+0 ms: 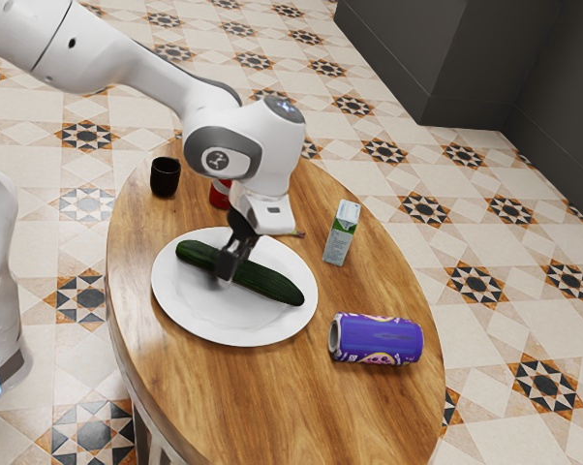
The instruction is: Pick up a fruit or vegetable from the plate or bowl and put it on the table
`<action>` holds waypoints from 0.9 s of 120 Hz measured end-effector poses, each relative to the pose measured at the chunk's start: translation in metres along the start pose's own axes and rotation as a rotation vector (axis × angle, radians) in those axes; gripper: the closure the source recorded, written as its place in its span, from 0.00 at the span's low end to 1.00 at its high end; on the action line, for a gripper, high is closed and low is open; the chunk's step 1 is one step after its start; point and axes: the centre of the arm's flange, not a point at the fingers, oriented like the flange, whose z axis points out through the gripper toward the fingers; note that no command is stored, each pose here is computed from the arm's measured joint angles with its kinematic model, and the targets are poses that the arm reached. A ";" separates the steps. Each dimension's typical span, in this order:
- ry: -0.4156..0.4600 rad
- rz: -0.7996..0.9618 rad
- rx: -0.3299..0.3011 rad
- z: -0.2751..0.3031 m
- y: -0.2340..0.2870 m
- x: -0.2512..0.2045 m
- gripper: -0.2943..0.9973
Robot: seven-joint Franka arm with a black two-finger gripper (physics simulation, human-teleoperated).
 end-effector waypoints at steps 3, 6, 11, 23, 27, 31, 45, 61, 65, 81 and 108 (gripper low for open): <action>0.002 -0.001 0.002 0.000 0.000 0.000 0.44; 0.004 -0.003 0.003 -0.001 0.000 0.000 0.48; 0.007 -0.005 0.005 -0.001 -0.001 0.001 0.53; 0.012 -0.012 0.014 -0.002 -0.001 0.001 0.63; 0.012 -0.015 0.016 -0.003 -0.001 0.001 0.63; 0.013 -0.018 0.019 -0.003 -0.001 0.001 0.61; 0.033 -0.026 0.036 -0.017 0.002 -0.001 0.61; 0.050 -0.006 0.051 -0.033 0.019 0.007 0.61; 0.055 0.008 0.054 -0.038 0.028 0.012 0.61; 0.074 0.078 0.070 -0.059 0.069 0.039 0.62; 0.054 0.184 0.073 -0.061 0.130 0.143 0.62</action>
